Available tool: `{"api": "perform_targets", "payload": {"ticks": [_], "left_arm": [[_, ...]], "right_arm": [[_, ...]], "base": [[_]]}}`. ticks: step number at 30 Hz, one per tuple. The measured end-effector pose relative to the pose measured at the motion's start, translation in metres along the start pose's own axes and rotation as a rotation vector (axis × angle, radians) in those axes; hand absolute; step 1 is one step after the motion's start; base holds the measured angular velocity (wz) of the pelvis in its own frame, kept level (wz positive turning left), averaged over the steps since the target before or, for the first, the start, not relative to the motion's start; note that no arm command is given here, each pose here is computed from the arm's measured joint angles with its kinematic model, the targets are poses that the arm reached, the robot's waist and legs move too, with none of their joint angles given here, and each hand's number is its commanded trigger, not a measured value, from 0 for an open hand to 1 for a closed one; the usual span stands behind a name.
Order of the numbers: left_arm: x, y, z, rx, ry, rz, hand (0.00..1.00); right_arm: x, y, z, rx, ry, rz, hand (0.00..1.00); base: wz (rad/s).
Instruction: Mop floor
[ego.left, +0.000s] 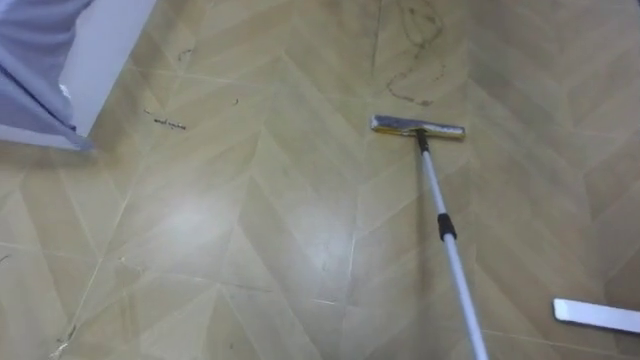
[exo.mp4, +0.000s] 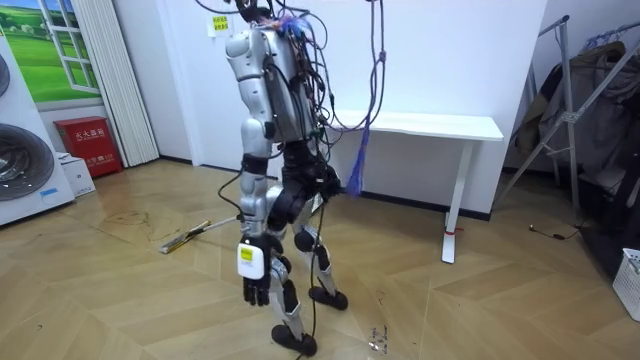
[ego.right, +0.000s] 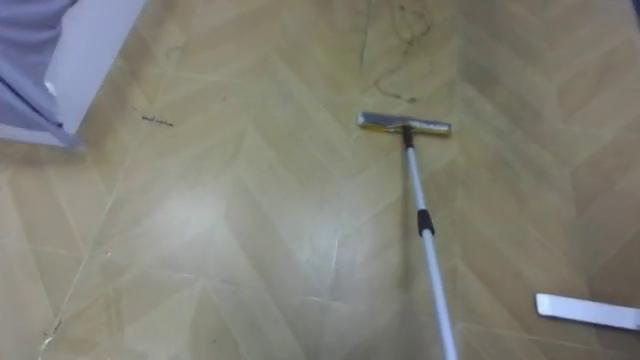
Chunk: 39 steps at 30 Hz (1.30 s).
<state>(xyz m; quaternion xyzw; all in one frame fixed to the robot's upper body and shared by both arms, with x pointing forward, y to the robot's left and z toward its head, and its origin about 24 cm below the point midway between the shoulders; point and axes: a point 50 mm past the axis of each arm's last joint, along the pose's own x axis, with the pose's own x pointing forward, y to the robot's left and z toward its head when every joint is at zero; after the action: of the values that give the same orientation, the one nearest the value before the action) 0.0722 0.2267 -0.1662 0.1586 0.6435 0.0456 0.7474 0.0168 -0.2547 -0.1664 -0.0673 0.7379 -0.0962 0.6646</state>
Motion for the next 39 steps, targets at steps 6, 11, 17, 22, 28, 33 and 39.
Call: {"api": "perform_targets", "payload": {"ticks": [6,11,17,22,28,33,39], "left_arm": [[0.000,-0.001,-0.019,-0.137,0.085,0.047,0.00],[0.000,-0.008,-0.028,-0.159,0.097,0.019,0.00],[0.000,0.001,-0.007,-0.155,0.001,0.019,0.00],[0.000,0.000,0.004,-0.152,-0.023,0.013,0.00],[-0.003,0.004,0.030,-0.140,-0.138,0.042,0.00],[-0.003,-0.003,0.018,-0.138,-0.089,0.025,0.00],[-0.002,0.006,0.003,-0.191,-0.024,0.069,0.00]], "right_arm": [[-0.004,-0.002,0.021,0.069,-0.045,-0.043,1.00],[-0.024,-0.014,0.091,0.064,-0.206,-0.051,1.00],[-0.033,-0.017,0.112,0.122,-0.276,0.012,1.00],[-0.018,-0.055,0.055,0.103,-0.140,-0.084,1.00],[-0.004,-0.041,-0.001,0.099,-0.005,-0.104,1.00],[-0.001,-0.026,-0.016,0.112,0.070,-0.071,1.00],[-0.028,-0.042,0.090,0.082,-0.168,-0.121,1.00]], "base": [[0.01],[-0.32],[0.24],[0.17],[0.03],[0.03],[-0.24]]}}
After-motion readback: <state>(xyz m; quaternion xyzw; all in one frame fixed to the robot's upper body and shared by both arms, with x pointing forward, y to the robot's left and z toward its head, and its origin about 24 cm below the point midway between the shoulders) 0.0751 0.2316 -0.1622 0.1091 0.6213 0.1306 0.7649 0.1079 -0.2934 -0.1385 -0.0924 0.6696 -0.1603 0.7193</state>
